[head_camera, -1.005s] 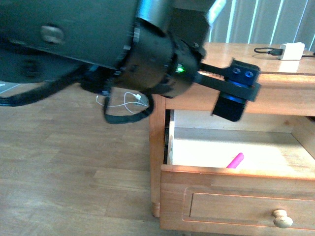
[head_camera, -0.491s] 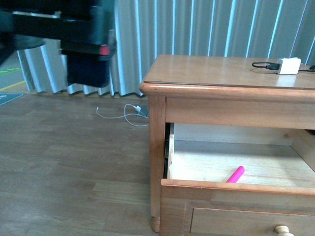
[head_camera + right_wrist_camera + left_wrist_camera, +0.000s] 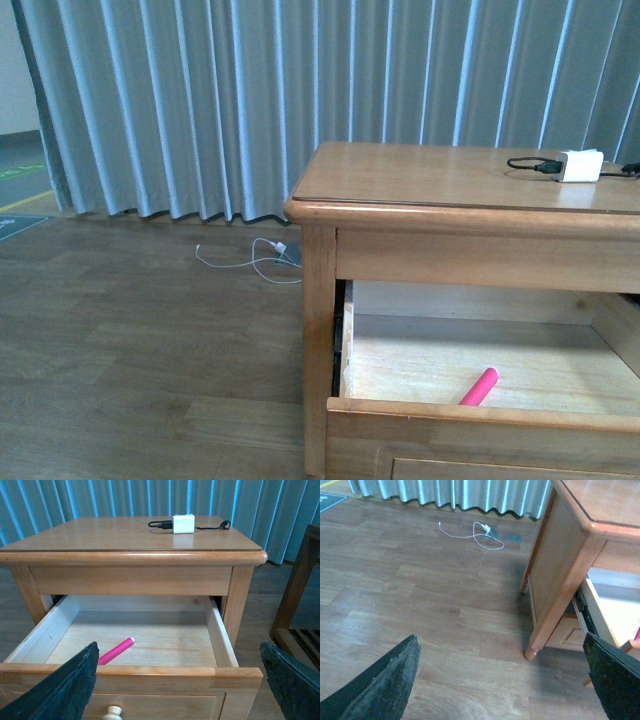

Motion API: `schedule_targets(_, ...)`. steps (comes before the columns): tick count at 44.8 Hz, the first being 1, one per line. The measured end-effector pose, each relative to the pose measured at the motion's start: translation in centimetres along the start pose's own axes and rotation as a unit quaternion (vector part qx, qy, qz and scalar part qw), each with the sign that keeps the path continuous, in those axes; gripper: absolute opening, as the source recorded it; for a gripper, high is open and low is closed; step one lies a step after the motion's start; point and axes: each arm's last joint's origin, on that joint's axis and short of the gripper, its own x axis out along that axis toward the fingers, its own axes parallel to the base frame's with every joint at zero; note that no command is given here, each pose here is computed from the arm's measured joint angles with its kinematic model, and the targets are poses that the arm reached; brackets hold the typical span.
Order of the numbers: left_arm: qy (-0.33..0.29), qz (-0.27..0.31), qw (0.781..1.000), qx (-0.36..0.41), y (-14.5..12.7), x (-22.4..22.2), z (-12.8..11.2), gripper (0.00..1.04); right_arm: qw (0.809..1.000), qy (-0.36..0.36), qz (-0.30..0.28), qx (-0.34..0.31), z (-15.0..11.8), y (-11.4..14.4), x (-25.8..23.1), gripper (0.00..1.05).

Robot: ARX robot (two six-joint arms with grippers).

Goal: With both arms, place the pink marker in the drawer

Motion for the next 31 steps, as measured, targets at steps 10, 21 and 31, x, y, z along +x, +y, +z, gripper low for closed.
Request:
schedule_targets(10,-0.004,0.000,1.000,-0.012,0.1,-0.1,0.1,0.99,1.000,0.000,0.000,0.000,0.0,0.0,0.0,0.96)
schedule_targets(21,-0.085,-0.023,0.996,0.024,1.2,-0.4,-1.3,0.63,1.000,0.000,0.000,0.000,0.0,0.0,0.0,0.96)
schedule_targets(31,-0.087,-0.021,0.995,0.035,2.2,-0.6,-2.8,0.24,1.000,0.000,0.000,0.000,0.0,0.0,0.0,0.96)
